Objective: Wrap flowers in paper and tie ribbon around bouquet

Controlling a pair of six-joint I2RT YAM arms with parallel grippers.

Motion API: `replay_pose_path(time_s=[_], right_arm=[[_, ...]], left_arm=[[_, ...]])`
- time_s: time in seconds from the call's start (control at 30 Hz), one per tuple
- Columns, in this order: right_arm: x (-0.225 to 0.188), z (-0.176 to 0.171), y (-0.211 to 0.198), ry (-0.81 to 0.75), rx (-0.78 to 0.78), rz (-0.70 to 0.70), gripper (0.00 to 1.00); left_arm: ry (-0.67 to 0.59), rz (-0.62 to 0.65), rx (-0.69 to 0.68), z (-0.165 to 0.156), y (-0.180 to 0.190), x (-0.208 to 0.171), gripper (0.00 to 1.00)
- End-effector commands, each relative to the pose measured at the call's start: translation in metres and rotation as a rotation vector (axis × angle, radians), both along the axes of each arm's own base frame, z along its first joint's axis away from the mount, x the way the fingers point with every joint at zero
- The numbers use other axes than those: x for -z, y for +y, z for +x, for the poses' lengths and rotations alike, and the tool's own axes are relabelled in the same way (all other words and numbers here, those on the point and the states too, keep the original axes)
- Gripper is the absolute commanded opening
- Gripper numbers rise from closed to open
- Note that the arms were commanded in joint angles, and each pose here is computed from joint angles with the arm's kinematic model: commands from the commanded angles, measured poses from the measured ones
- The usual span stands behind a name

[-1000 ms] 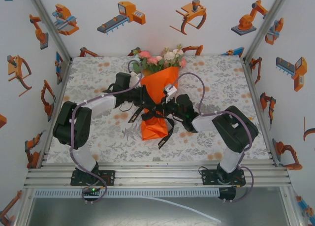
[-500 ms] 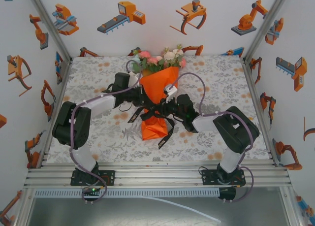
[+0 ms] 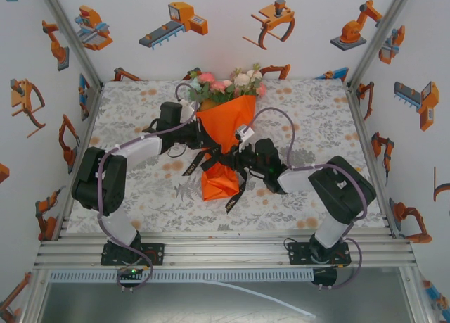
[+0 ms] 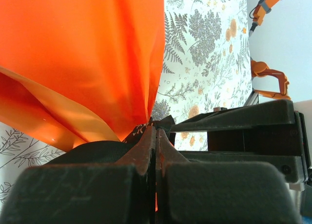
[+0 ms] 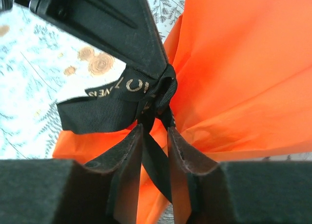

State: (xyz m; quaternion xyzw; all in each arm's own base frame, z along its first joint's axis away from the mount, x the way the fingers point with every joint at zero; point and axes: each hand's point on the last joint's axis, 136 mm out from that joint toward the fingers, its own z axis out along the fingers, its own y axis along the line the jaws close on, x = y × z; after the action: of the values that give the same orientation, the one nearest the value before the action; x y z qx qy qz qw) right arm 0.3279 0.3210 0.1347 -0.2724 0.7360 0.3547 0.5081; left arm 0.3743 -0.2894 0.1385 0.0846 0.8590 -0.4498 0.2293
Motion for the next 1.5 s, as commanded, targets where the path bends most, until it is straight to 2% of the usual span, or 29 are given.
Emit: replay_pose_path(time_s=[0.0,0.2,0.3,0.5,0.77,0.9,1.1,1.37,1.47], right_arm=[[-0.042,0.029,-0.013,0.076,0.141,0.179,0.3],[-0.05,0.045,-0.003,0.241,0.142,0.326,0.28],[-0.047,0.045,0.004,0.276,0.112,0.334,0.28],[-0.015,0.043,0.009,0.348,0.095,0.291,0.28],[-0.017,0.043,0.009,0.331,0.087,0.283,0.22],[-0.013,0.039,0.003,0.32,0.102,0.266,0.32],[-0.017,0.042,-0.002,0.284,0.119,0.251,0.33],[-0.021,0.043,0.003,0.274,0.098,0.255,0.02],[-0.025,0.04,0.0,0.249,0.098,0.247,0.0]], left_arm=[[-0.04,-0.025,0.014,-0.002,-0.001,-0.013,0.0],[-0.042,-0.023,0.013,-0.003,0.0,-0.014,0.0],[-0.045,-0.021,0.012,-0.004,0.001,-0.015,0.0],[-0.05,-0.025,0.012,-0.004,0.001,-0.017,0.0],[-0.049,-0.021,0.008,-0.003,0.001,-0.016,0.0],[-0.045,-0.023,0.011,-0.003,0.0,-0.016,0.0],[-0.049,-0.029,0.012,-0.003,0.0,-0.017,0.0],[-0.043,-0.022,0.007,-0.003,0.001,-0.015,0.0],[-0.04,-0.008,-0.012,0.0,0.003,-0.014,0.02]])
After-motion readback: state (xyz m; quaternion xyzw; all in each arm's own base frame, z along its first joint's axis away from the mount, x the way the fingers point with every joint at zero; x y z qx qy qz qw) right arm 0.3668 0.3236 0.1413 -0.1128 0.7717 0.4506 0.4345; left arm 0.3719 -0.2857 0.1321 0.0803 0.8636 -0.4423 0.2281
